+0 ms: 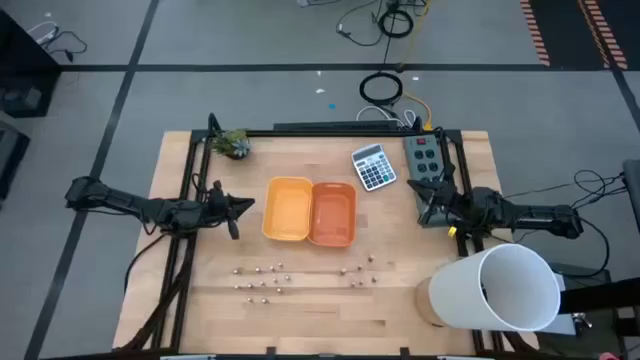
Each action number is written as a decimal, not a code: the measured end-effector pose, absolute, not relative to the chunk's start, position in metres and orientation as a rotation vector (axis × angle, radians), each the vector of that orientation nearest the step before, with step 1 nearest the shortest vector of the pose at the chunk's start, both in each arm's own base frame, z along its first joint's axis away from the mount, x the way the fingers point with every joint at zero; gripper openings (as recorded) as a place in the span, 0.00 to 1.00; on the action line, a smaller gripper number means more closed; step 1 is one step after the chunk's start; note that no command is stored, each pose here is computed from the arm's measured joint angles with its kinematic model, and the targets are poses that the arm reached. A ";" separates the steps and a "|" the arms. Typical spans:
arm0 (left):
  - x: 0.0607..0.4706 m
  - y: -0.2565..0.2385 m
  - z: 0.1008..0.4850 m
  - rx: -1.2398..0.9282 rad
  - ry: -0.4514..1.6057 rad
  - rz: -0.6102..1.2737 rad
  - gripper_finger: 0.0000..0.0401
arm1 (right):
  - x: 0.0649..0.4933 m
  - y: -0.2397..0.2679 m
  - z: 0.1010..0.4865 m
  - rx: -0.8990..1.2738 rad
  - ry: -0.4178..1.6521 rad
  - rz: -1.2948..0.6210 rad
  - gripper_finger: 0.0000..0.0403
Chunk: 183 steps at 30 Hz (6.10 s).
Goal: Sort batteries
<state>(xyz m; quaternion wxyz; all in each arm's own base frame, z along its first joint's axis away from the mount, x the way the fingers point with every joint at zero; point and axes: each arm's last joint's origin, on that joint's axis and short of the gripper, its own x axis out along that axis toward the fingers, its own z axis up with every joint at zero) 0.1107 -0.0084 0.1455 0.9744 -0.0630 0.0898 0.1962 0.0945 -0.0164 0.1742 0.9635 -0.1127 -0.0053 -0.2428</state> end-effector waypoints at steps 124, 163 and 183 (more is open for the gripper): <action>0.112 -0.006 0.165 -0.184 -0.026 0.495 0.06 | 0.094 -0.017 0.176 0.407 -0.182 -0.465 0.00; 0.124 -0.014 0.200 -0.112 -0.053 0.261 0.06 | 0.124 -0.010 0.173 0.425 -0.048 -0.218 0.06; 0.133 -0.011 0.217 -0.268 0.076 0.285 0.06 | 0.218 0.017 0.243 0.048 0.242 -0.282 0.21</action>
